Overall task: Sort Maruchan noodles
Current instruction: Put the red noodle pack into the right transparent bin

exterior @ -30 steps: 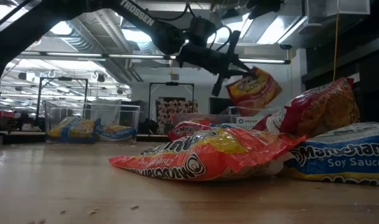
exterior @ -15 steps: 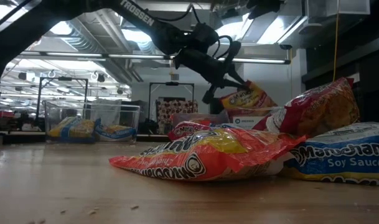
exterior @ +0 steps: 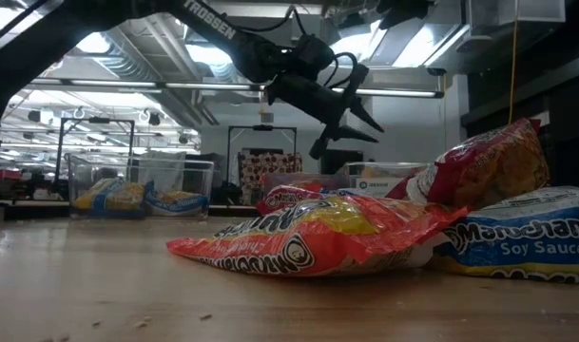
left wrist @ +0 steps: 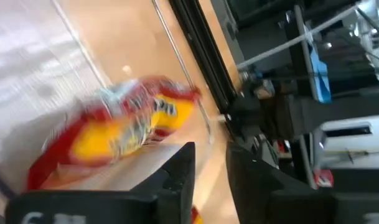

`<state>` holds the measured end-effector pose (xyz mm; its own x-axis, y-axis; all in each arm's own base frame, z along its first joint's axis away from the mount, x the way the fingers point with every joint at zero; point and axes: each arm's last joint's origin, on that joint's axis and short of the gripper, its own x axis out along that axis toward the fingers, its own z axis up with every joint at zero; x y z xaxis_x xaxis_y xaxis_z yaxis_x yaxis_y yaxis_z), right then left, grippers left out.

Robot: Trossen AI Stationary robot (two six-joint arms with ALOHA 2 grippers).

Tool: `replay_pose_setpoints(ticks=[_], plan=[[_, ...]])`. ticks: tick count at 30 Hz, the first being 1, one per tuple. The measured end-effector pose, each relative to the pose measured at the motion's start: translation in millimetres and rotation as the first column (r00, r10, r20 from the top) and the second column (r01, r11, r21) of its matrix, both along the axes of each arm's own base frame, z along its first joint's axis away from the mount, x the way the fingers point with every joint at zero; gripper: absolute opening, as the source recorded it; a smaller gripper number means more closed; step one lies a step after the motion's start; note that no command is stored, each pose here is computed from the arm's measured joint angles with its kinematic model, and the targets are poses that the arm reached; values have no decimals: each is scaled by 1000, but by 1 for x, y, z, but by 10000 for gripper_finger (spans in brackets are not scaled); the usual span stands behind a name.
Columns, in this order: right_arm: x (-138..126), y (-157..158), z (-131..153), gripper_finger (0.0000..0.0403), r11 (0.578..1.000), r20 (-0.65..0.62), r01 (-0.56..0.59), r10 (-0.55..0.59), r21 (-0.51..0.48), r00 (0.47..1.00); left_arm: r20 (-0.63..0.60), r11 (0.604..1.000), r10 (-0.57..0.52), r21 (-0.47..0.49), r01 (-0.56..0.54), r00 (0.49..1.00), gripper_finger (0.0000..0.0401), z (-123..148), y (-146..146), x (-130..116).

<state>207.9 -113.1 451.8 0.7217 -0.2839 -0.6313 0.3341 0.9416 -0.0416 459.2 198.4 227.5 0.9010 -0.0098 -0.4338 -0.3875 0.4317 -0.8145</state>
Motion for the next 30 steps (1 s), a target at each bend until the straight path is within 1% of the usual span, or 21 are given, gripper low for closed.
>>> replay_pose_setpoints(ticks=[2, 4, 7, 9, 11, 13, 15, 17, 19, 21, 23, 25, 26, 27, 28, 29, 30], plan=[[-1, -1, -1, 278, 999, -26, 22, -23, -26, 999, -3, 999, 38, 7, -38, 999, 94, 0, 11, -5], [-2, -3, -3, 278, 995, -67, 72, -76, -69, 995, -3, 997, 72, -7, -72, 997, 97, 0, 25, -12], [1, -8, -10, 278, 983, -147, 144, -160, -115, 976, 13, 997, 62, -48, -61, 998, 96, 0, 43, -22], [4, -11, -16, 278, 977, -203, 169, -194, -132, 960, 38, 997, 12, -81, -9, 999, 95, 1, 52, -28], [7, -14, -22, 278, 977, -250, 167, -196, -132, 948, 92, 992, -61, -100, 70, 994, 95, 5, 58, -31], [10, -15, -27, 278, 981, -288, 149, -179, -122, 941, 161, 978, -159, -106, 177, 974, 95, 13, 58, -33], [11, -15, -30, 278, 985, -317, 135, -161, -102, 935, 215, 952, -276, -71, 296, 937, 95, 30, 49, -35], [10, -15, -32, 278, 987, -337, 132, -157, -94, 928, 241, 911, -396, -16, 412, 886, 94, 52, 28, -38], [9, -14, -32, 278, 987, -347, 131, -155, -91, 925, 229, 869, -487, 36, 493, 843, 92, 72, 3, -43], [9, -14, -32, 278, 987, -348, 131, -154, -90, 925, 184, 826, -563, 97, 555, 806, 92, 86, -23, -48], [8, -13, -32, 278, 987, -346, 130, -154, -91, 925, 94, 779, -623, 171, 604, 777, 92, 97, -51, -58], [8, -13, -32, 278, 988, -348, 124, -148, -92, 926, -64, 724, -647, 264, 638, 760, 92, 104, -78, -71], [8, -13, -32, 278, 989, -352, 110, -137, -95, 926, -177, 690, -633, 312, 653, 754, 92, 106, -90, -79], [8, -13, -31, 278, 991, -352, 97, -125, -97, 927, -302, 649, -600, 357, 672, 741, 92, 106, -102, -84], [9, -13, -31, 278, 992, -351, 77, -106, -97, 930, -421, 594, -554, 405, 695, 718, 92, 105, -113, -88], [10, -13, -31, 278, 994, -341, 60, -88, -92, 936, -530, 530, -502, 437, 727, 684, 93, 103, -122, -91], [11, -13, -31, 278, 996, -332, 38, -63, -83, 941, -618, 456, -460, 451, 767, 637, 95, 101, -131, -93]])
